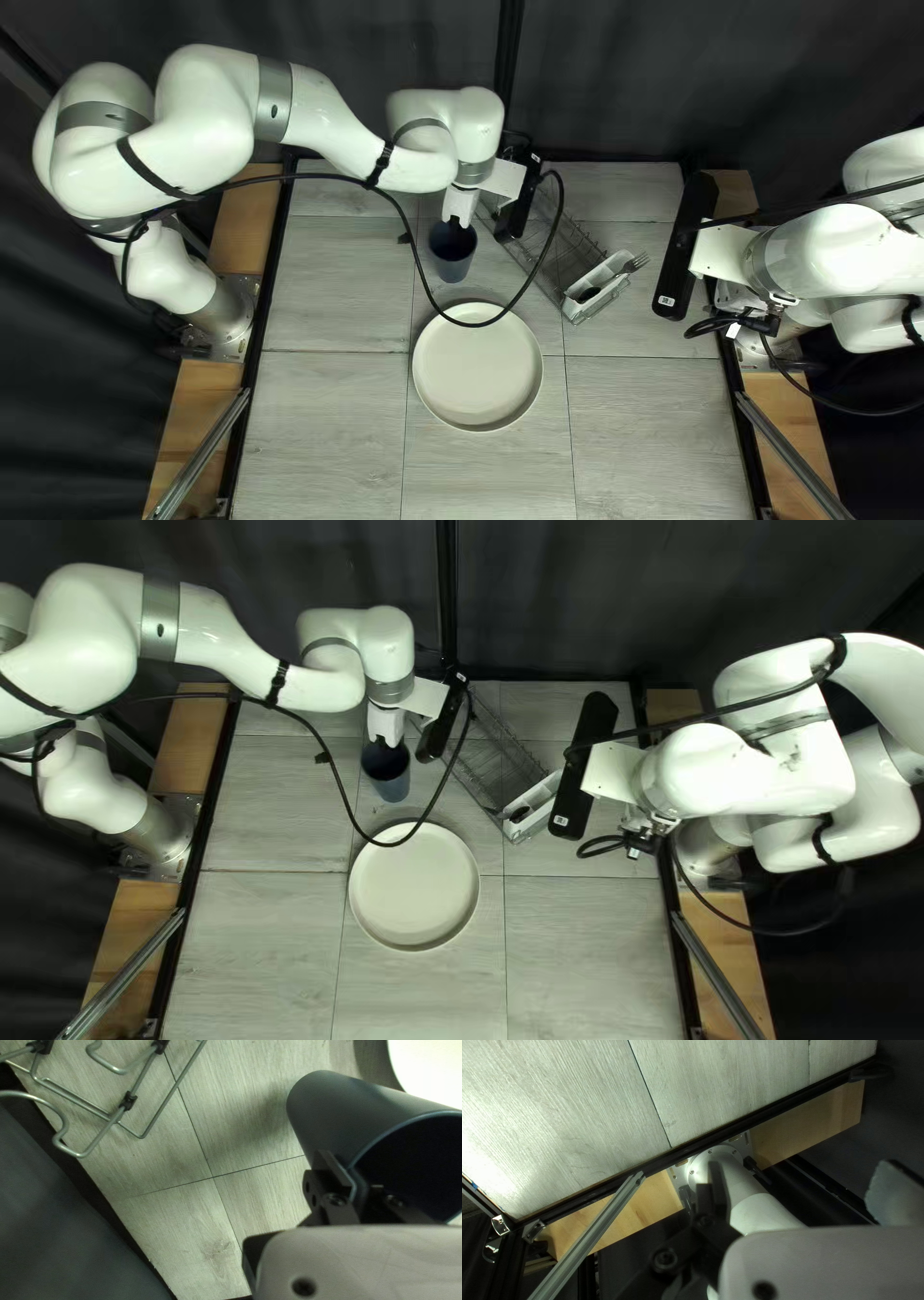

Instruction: Pick up and place plate onto table. Place down one fork to the left of the plate. Place spoon and knife to the right of the plate. Place cup above the knife and spoon

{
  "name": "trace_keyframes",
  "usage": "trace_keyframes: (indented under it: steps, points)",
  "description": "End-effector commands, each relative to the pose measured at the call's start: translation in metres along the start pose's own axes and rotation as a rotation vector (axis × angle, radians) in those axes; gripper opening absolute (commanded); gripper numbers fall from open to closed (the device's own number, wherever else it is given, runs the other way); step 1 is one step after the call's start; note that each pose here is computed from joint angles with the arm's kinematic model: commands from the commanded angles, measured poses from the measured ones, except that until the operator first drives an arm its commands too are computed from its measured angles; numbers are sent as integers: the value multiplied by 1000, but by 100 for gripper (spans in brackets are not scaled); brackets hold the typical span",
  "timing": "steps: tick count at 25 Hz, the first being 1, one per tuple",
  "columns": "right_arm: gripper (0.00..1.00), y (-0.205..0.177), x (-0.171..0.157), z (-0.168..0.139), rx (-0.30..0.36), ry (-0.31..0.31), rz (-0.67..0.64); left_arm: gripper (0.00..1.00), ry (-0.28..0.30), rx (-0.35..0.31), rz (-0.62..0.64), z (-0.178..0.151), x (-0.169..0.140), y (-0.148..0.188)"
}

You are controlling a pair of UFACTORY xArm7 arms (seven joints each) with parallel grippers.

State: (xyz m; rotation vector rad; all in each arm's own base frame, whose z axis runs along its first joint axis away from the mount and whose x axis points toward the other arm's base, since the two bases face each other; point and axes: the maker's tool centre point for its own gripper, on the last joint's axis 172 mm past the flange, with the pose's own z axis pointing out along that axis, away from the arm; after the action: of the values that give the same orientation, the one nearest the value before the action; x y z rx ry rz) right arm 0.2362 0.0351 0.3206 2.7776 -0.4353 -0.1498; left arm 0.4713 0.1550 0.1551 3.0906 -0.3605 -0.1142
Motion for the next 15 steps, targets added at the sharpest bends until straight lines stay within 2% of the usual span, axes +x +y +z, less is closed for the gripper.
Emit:
trace_keyframes:
  steps: [1,2,3,4,10,15]
  points:
    - [100,0,0,0,0,0,0,16,-5,2,3,12,2,-2]
    - [100,0,0,0,0,0,0,24,-5,2,5,13,2,-3]
    - [100,0,0,0,0,0,0,46,-5,2,6,13,2,-3]
    - [100,0,0,0,0,0,0,100,-2,2,6,11,-1,-4]
    - [100,0,0,0,0,0,0,100,19,27,-33,-4,-12,-8]
    - [100,0,0,0,0,0,0,100,70,90,-132,-64,-41,-5]
